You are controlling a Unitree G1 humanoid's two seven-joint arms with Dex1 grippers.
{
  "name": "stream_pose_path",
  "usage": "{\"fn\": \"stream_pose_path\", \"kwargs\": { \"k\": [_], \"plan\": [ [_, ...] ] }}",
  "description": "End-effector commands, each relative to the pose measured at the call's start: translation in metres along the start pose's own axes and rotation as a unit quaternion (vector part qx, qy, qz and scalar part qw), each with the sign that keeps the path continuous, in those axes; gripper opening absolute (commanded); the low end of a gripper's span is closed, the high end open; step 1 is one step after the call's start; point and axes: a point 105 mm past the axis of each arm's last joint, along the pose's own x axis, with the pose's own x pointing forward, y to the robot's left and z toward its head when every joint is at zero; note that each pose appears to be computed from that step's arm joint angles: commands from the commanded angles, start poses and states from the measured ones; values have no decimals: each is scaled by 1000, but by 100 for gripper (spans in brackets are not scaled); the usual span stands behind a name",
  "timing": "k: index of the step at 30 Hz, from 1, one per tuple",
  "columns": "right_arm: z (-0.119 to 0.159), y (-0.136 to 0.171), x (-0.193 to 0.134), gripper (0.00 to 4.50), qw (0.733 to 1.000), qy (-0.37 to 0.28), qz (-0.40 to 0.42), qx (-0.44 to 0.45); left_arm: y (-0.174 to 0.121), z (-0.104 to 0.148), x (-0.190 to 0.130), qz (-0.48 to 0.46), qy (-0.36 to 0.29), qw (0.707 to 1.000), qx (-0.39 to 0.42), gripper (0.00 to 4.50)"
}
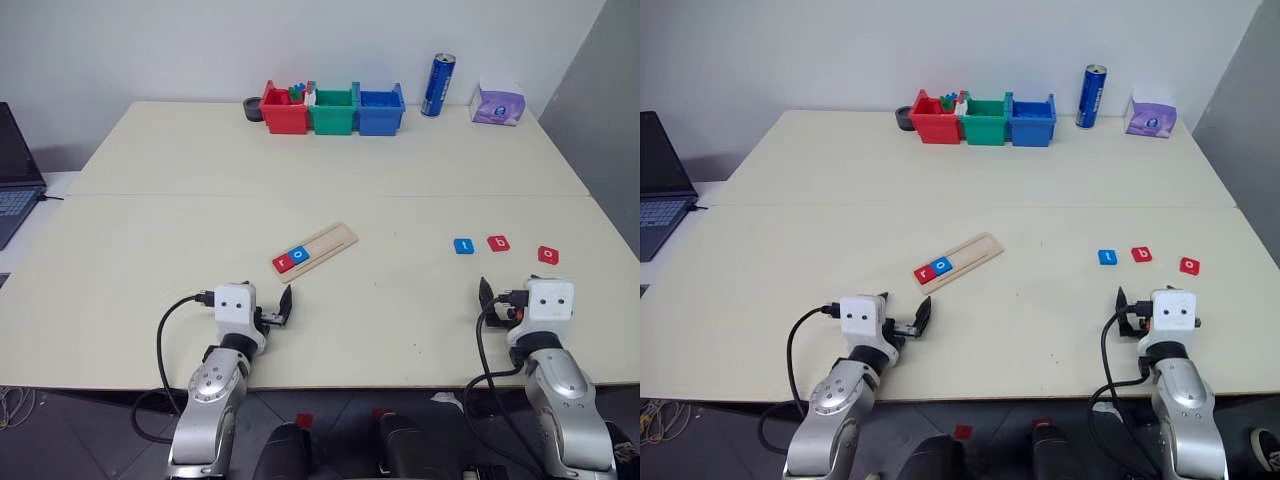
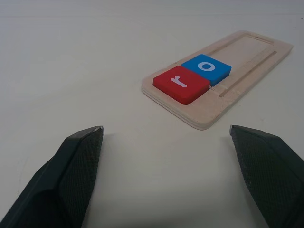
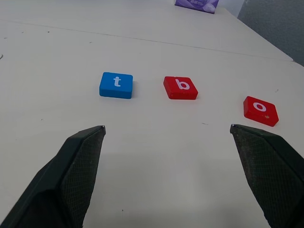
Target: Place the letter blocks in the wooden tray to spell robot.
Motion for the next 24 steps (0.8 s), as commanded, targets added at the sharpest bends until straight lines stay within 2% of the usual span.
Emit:
{"fn": "stream_pose_path", "kwargs": {
  "k": [1, 15, 24],
  "plan": [
    [17, 0, -1, 448, 1000, -30, -2, -1, -4, 14, -1, -6, -24, 1000, 5, 450],
    [14, -2, 1, 448, 999, -29, -15, 4, -8, 15, -1, -19, -35, 999, -3, 450],
    [18, -1, 3, 448, 999, -36, -16, 4, 1, 13, 2, -17, -39, 999, 4, 450]
  ]
}}
